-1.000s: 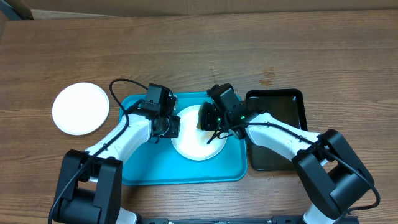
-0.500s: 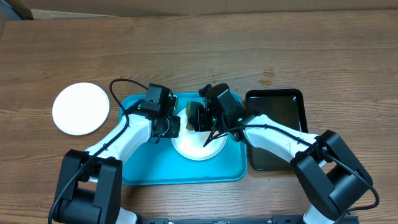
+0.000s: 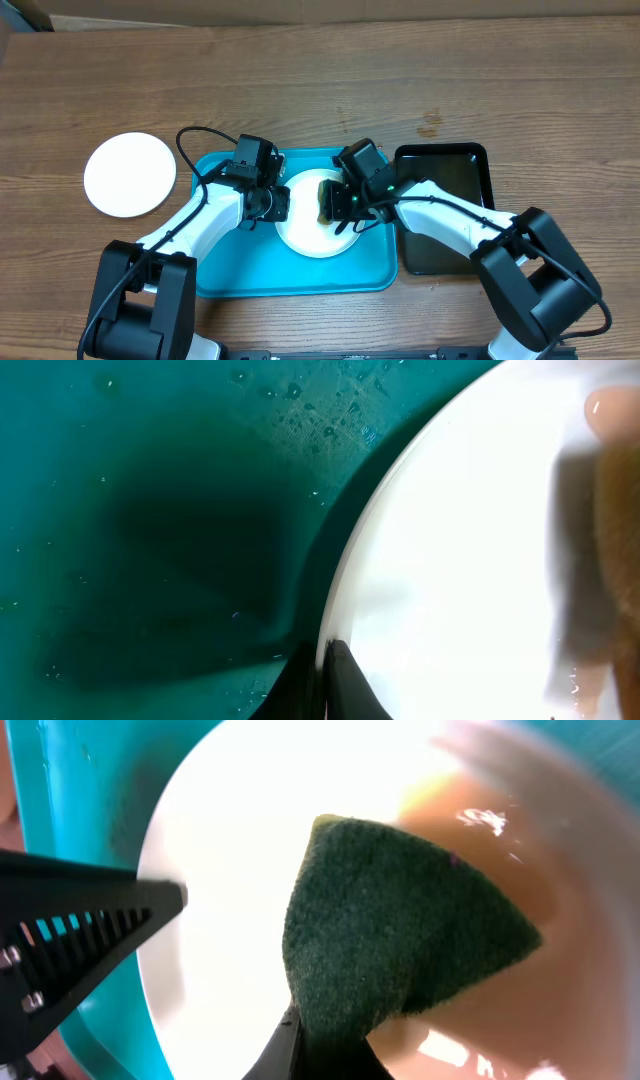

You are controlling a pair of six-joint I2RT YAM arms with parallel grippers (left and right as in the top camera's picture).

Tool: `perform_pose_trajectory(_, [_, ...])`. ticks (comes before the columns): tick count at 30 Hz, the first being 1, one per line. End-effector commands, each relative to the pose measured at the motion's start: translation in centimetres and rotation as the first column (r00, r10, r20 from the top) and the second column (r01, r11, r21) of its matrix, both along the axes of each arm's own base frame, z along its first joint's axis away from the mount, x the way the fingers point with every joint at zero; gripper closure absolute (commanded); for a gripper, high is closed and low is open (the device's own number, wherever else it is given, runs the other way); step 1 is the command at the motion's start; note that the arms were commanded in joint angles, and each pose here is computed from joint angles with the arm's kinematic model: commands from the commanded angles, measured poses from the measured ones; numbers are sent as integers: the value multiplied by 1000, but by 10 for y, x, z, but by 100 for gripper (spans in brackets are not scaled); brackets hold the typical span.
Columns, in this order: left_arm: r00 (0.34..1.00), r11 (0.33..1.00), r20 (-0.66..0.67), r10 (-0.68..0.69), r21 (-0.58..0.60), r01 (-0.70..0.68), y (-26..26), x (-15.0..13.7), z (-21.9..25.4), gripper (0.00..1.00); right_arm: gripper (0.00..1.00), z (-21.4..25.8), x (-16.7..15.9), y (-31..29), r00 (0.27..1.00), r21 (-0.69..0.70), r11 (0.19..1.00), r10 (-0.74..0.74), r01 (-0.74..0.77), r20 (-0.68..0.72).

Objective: Clean dirty plates on tray and stack at the side
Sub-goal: 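Scrub the white plate again with the sponge in right gripper, then drop the sponge into the black tray and raise the right gripper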

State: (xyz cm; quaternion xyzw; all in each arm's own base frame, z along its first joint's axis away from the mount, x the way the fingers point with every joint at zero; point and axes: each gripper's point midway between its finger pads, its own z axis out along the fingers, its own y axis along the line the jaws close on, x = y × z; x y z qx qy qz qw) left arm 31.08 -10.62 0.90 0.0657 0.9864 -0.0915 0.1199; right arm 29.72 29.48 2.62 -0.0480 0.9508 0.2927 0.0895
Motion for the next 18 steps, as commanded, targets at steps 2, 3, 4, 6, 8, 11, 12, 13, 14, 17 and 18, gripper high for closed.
perform_pose_trajectory(2, [999, 1000, -17, -29, 12, 29, 0, -6, -6, 96, 96, 74, 28, -7, 996, 186, 982, 0, -16, 85])
perform_pose_trajectory(3, [999, 1000, -17, -28, 12, 28, 0, -6, -6, 96, 96, 90, 31, -14, 996, 213, 977, -13, -7, 90])
perform_pose_trajectory(4, [999, 1000, -17, -29, 12, 29, 0, -6, -6, 96, 96, 104, 35, -26, 995, 218, 976, -41, 20, 95])
perform_pose_trajectory(6, [999, 1000, -17, -29, 13, 29, 1, -6, -6, 96, 96, 118, 38, -51, 990, 190, 980, -88, 65, 113])
perform_pose_trajectory(8, [999, 1000, -17, -28, 13, 28, 1, -6, -6, 96, 96, 119, 38, -86, 982, 104, 986, -141, 128, 126])
perform_pose_trajectory(11, [999, 1000, -17, -28, 13, 28, 1, -6, -6, 96, 96, 101, 34, -140, 968, -97, 967, -225, 237, 114])
perform_pose_trajectory(12, [999, 1000, -16, -28, 12, 28, 0, -6, -6, 96, 96, 92, 30, -157, 964, -167, 951, -245, 260, 105])
perform_pose_trajectory(13, [999, 1000, -15, -28, 12, 28, 0, -5, -5, 96, 96, 84, 28, -168, 962, -222, 937, -254, 270, 99])
perform_pose_trajectory(14, [1000, 1000, -13, -28, 12, 28, 0, -5, -5, 96, 96, 77, 24, -178, 960, -267, 922, -266, 281, 93])
perform_pose_trajectory(17, [1000, 1000, -6, -28, 10, 28, 0, -3, -5, 96, 96, 54, 14, -197, 955, -372, 880, -288, 295, 74])
perform_pose_trajectory(18, [1000, 1000, -5, -28, 10, 28, 0, -3, -5, 96, 96, 47, 11, -202, 954, -399, 868, -293, 296, 70])
